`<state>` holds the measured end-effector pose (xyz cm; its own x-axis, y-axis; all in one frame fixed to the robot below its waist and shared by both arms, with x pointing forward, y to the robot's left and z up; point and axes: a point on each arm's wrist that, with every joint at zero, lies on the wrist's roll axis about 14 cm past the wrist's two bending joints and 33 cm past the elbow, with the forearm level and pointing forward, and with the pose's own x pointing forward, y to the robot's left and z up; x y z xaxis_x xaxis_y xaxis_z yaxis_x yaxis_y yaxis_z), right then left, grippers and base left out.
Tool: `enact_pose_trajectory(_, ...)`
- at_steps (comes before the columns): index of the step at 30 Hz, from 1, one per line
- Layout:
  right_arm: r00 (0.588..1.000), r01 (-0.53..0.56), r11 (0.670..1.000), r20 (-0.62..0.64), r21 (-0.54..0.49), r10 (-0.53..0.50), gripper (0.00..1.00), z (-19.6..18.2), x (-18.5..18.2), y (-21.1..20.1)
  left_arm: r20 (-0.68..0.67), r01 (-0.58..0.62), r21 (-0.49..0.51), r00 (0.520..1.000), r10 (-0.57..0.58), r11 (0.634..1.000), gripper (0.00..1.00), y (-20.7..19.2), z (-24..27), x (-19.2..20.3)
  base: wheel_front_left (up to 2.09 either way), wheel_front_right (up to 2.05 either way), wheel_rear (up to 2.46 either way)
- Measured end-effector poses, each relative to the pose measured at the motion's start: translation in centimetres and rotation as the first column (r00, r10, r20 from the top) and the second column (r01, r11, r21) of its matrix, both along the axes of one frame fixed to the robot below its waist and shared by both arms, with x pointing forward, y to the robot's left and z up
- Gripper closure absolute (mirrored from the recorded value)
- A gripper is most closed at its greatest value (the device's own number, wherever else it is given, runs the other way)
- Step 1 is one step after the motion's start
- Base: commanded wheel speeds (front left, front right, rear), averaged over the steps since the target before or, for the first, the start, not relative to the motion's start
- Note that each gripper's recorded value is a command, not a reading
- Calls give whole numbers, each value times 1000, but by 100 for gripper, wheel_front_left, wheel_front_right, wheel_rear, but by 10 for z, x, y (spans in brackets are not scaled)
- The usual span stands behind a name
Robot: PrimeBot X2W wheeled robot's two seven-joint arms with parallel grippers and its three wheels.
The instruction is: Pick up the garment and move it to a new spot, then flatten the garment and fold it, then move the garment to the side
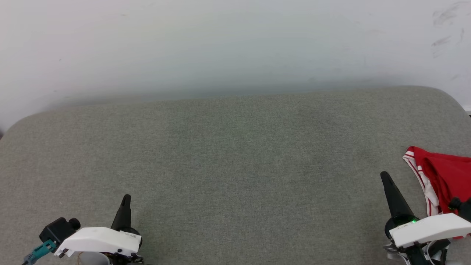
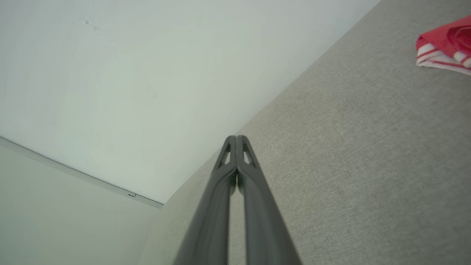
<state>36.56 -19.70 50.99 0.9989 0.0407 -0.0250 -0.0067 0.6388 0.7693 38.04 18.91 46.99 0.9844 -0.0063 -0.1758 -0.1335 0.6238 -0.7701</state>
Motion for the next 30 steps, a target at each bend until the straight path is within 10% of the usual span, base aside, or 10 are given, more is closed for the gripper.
enact_pose_trajectory(30, 1000, 30, 933, -10, 358, -28, 100, -4, 11, -3, 46, -27, -355, 998, 47, 935, 100, 3, 14, 4, 0, 0, 0)
